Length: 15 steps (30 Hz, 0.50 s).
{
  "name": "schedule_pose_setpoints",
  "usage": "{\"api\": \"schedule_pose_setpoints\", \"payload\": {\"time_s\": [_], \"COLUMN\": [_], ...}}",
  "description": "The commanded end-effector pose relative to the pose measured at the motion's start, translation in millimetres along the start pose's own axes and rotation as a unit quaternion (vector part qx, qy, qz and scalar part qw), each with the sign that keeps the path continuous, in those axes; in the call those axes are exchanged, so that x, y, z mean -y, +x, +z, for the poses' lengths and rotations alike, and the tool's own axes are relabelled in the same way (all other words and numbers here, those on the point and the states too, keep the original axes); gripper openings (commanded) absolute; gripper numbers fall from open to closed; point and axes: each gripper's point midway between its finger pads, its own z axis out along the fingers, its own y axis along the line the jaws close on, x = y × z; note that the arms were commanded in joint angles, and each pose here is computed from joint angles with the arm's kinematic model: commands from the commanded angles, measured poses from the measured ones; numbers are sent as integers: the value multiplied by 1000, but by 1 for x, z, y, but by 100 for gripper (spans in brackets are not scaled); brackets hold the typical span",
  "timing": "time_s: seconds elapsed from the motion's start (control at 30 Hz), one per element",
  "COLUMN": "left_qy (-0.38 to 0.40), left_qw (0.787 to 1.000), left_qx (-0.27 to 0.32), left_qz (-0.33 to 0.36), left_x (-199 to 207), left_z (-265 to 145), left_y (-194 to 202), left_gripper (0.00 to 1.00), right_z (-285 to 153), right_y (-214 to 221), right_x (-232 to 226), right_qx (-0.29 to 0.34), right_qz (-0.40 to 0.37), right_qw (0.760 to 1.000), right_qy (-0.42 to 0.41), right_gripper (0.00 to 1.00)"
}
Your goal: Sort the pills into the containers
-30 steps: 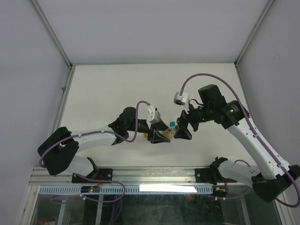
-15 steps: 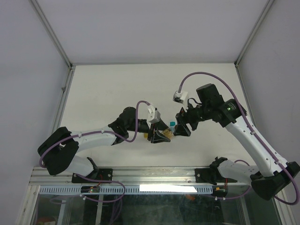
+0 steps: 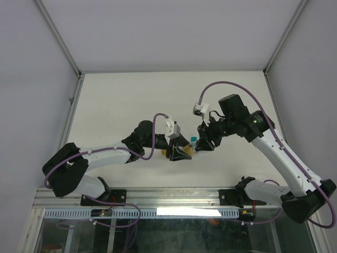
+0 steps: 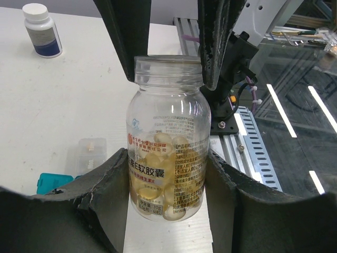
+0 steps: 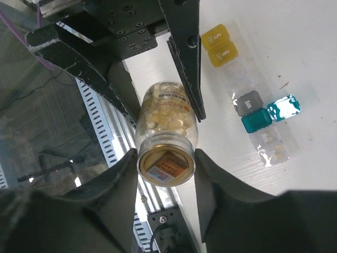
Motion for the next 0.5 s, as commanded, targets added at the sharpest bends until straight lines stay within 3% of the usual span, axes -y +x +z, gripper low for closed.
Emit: {"api": "schedule_pose_setpoints", "payload": {"time_s": [0.0, 0.13, 0.27, 0.37, 0.47], "left_qy": [2, 4, 12, 20, 26], "left_qw": [999, 999, 999, 999, 999], "left_qx": [35, 33, 24, 18, 14], "left_qz": [32, 34, 35, 35, 34], "left_x": [3, 4, 6, 8, 9], "left_z": [-2, -2, -2, -2, -1], "left_y": [-27, -26, -23, -20, -18], "left_gripper": [0, 0, 0, 0, 0], "right_z": [-2, -4, -10, -16, -16], "right_y": [-7, -7, -13, -10, -2], "right_x": [-6, -8, -11, -17, -13], "right_qx": [9, 3, 16, 34, 29], "right_qz": [-13, -42, -160, -345, -522], "right_qw": [1000, 999, 986, 936, 849], "right_qy": [-12, -20, -36, -63, -73], "right_gripper": [37, 25, 18, 17, 18]}}
